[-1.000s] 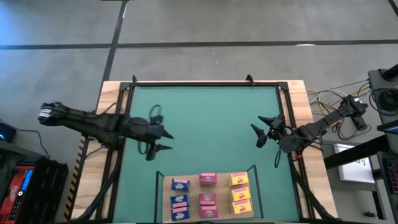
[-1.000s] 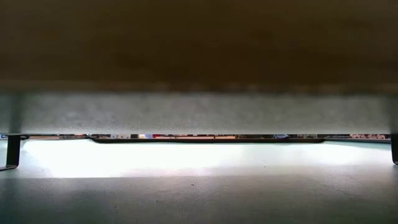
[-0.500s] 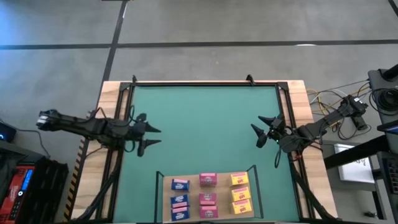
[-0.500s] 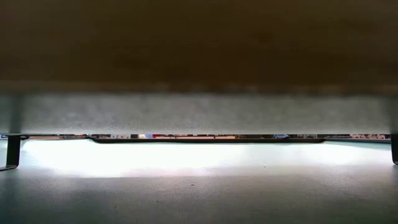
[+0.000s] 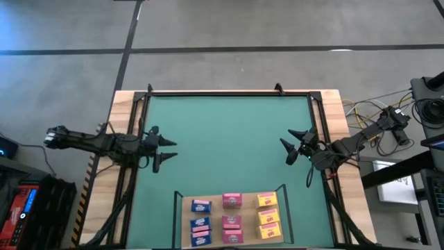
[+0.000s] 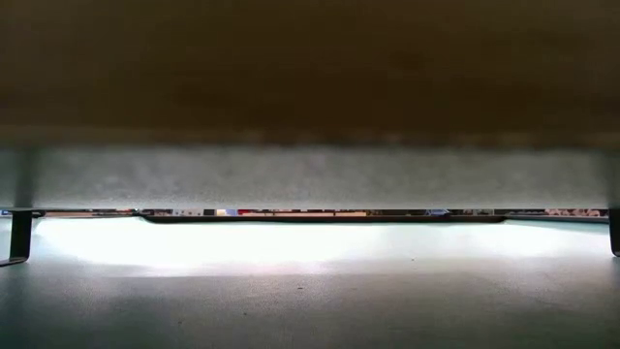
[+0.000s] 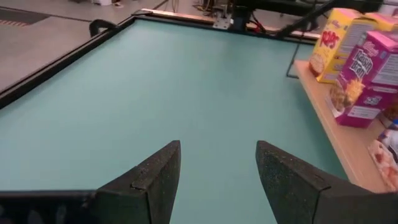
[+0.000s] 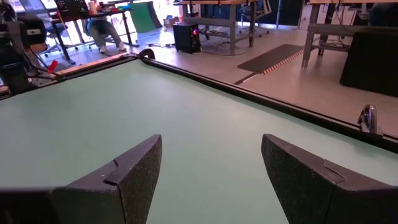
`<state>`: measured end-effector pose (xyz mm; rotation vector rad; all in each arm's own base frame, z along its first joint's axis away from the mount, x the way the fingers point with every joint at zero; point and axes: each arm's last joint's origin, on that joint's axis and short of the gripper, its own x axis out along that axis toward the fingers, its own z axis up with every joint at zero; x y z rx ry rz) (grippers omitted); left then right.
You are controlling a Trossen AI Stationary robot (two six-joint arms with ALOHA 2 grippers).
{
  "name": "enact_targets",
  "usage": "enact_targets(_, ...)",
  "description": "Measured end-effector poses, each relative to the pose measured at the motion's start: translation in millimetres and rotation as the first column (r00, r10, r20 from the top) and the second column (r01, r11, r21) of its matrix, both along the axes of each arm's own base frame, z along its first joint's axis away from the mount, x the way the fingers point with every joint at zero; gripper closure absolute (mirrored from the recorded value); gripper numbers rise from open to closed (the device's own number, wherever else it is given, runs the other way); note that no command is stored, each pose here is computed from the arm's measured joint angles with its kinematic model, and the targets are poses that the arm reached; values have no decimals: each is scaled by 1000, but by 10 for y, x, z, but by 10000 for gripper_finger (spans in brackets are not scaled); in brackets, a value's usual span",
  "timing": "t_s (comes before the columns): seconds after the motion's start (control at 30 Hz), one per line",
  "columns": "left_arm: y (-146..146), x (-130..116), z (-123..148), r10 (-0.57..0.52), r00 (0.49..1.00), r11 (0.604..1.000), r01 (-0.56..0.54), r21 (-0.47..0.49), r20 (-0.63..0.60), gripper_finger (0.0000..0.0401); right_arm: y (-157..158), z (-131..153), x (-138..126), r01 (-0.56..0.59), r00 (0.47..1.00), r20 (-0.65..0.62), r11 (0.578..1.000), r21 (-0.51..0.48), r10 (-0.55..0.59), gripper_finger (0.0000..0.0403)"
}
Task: Stack cereal on shelf
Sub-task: Return to Home Position
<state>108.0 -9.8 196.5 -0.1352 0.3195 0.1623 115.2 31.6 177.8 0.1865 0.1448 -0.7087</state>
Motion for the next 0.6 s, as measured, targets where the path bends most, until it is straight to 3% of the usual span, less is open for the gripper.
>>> enact_targets(0.2, -23, -44, 25, -134, 989, 989, 130, 66, 55, 209, 1, 0, 0, -1, 1000, 0, 1000, 0, 1, 138)
enact_targets(0.33, -28, -44, 8, -158, 972, 986, 146, 78, 175, 209, 0, -1, 0, 0, 1000, 0, 1000, 0, 0, 138)
enact_targets(0.6, -35, -49, -186, -210, 913, 969, 148, 197, 349, 209, 0, 0, 0, 0, 1000, 0, 1000, 0, 0, 138)
